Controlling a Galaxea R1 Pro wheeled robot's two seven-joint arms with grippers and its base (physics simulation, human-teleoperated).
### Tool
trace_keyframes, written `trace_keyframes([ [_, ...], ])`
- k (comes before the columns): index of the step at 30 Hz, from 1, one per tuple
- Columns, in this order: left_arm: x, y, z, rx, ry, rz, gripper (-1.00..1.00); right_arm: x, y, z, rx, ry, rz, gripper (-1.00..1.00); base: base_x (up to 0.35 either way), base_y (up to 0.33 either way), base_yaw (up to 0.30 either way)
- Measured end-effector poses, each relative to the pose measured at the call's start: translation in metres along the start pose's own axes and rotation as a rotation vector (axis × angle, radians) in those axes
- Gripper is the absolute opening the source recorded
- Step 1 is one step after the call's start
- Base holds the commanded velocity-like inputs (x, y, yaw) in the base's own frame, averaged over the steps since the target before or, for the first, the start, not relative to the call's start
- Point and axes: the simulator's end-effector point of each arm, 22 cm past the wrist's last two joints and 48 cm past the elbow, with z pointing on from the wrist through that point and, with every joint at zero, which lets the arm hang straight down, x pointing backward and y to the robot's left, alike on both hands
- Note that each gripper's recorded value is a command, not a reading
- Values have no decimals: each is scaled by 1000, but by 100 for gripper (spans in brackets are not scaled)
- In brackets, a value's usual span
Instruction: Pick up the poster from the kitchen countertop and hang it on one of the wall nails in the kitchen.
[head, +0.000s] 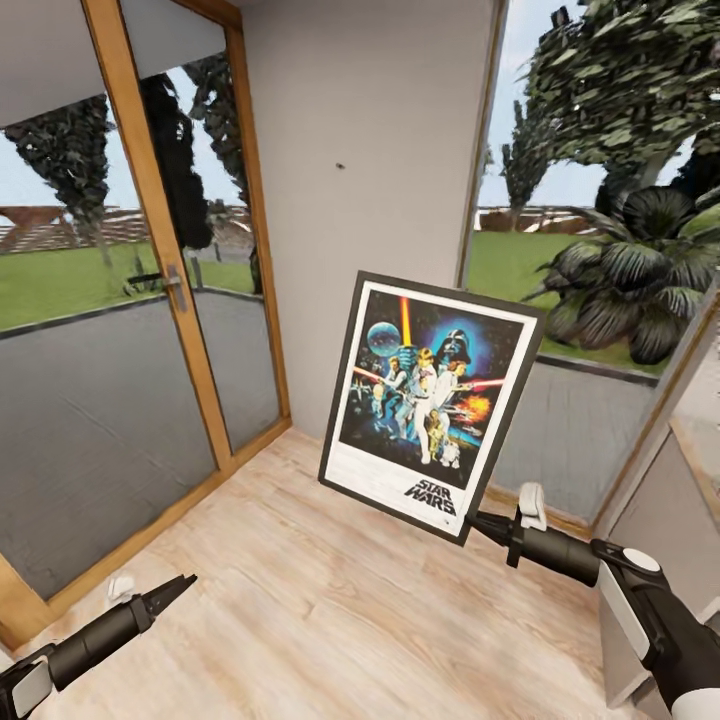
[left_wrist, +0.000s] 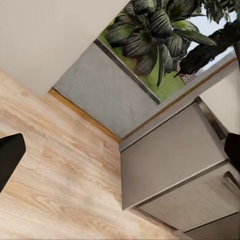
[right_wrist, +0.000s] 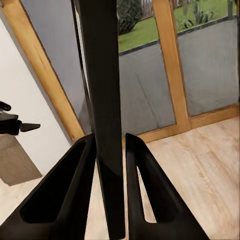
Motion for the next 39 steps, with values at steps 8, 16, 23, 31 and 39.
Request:
trace_keyframes([
  [8,0,0,0,0,0,1,100,-2,1,0,-2,-2,-7,-100,222,228,-55],
  [16,0,0,-1,-1,1,0,100,-2,1,0,-2,-3,-8,-100,245,259,-4],
  [23,0,0,-1,-1,1,0,100,-2,1,0,-2,-2,-9,-100,247,262,0],
  [31,-1,0,-1,-1,1,1,100,-2,1,0,-2,-3,-9,-100,223,249,-99],
  [39,-3,0,-2,0,-3,4,100,-4,2,0,-4,-3,-12,-100,59,59,-289],
])
